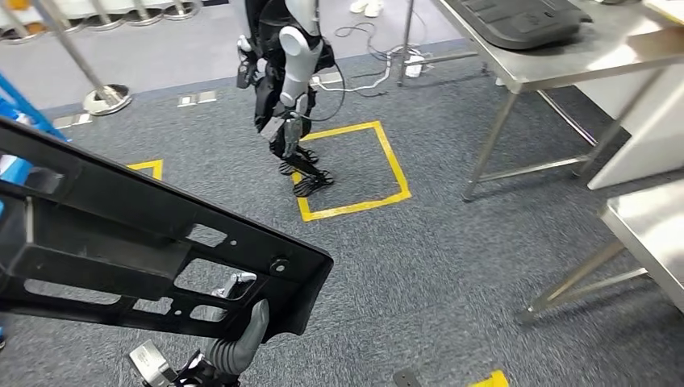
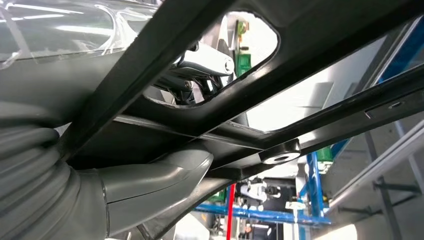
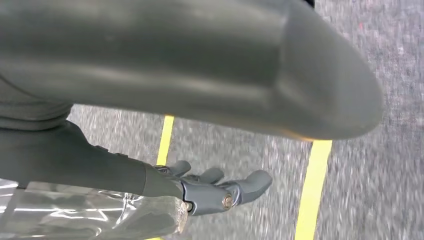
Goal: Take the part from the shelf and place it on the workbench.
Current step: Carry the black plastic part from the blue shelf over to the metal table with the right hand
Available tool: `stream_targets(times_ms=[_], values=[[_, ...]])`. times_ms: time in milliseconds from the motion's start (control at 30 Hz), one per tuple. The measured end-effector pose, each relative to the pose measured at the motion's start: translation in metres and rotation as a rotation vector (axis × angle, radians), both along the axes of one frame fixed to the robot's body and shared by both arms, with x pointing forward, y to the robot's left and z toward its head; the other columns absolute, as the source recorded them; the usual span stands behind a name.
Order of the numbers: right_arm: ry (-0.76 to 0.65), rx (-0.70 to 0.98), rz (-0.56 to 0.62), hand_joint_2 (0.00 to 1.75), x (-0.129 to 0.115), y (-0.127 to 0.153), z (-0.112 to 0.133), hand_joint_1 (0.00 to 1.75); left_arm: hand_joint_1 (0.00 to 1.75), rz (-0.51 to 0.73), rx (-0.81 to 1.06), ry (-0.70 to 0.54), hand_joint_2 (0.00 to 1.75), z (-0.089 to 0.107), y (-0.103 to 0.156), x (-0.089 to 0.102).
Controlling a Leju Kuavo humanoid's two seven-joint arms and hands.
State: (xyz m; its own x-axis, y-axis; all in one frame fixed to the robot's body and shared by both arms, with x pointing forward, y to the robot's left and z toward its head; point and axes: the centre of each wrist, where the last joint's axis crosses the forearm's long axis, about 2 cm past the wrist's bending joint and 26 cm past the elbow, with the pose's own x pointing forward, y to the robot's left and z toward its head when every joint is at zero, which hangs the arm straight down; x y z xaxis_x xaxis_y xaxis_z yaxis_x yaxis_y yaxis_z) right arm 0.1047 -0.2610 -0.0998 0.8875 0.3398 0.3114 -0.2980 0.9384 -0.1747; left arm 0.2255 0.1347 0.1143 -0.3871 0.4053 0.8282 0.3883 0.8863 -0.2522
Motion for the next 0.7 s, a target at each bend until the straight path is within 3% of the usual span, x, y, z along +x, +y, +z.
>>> stream_targets(times_ms=[700], values=[[-0.002, 0.008, -0.026, 0.00, 0.0009, -0.0005, 0.0002, 0.00, 1.75, -0.022, -0.004, -0.008, 1.75, 0.0038, -0.0036, 0.0001]])
